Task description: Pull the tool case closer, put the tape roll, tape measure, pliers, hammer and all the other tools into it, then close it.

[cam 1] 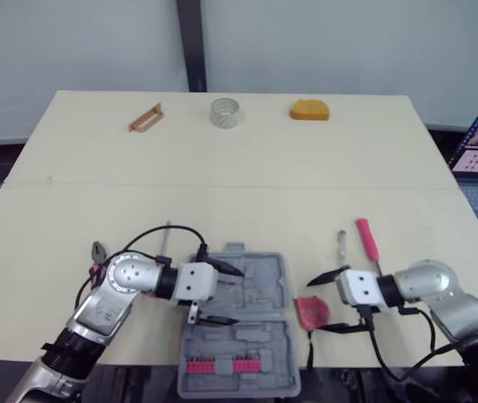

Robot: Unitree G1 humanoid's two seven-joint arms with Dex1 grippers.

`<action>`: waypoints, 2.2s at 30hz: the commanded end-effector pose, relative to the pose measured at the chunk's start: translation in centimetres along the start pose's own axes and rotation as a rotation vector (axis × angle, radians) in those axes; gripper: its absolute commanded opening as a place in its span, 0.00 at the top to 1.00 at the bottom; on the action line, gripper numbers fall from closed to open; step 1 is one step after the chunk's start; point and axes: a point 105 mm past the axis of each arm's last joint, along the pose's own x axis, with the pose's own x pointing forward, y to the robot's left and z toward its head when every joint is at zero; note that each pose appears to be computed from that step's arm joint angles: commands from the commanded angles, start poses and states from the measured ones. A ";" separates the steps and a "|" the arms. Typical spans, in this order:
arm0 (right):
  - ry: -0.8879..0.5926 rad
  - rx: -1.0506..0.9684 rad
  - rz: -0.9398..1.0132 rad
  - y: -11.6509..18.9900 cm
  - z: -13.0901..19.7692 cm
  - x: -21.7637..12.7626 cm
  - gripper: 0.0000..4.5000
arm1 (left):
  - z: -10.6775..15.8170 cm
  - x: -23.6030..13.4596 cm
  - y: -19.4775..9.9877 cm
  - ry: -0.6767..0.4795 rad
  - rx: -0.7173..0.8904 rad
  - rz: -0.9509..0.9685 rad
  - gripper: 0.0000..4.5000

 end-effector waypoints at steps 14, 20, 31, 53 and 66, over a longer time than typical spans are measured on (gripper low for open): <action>-0.001 0.013 -0.008 -0.4 -1.1 0.5 0.00 | 0.0 0.1 -0.6 0.007 0.012 0.026 0.00; -0.011 0.029 -0.018 -0.4 -1.1 0.7 0.06 | -0.1 0.1 -0.6 0.011 0.014 0.024 0.00; -0.033 0.037 -0.016 -0.3 0.4 0.1 0.35 | -0.1 0.0 -0.3 0.010 0.006 0.046 0.00; 0.335 -0.052 -0.153 -8.4 9.8 1.9 0.35 | -1.4 -3.9 2.2 0.046 -0.085 0.289 0.00; 0.403 -0.054 -0.145 -8.0 9.5 4.3 0.35 | -1.4 -3.4 2.5 0.039 -0.080 0.304 0.00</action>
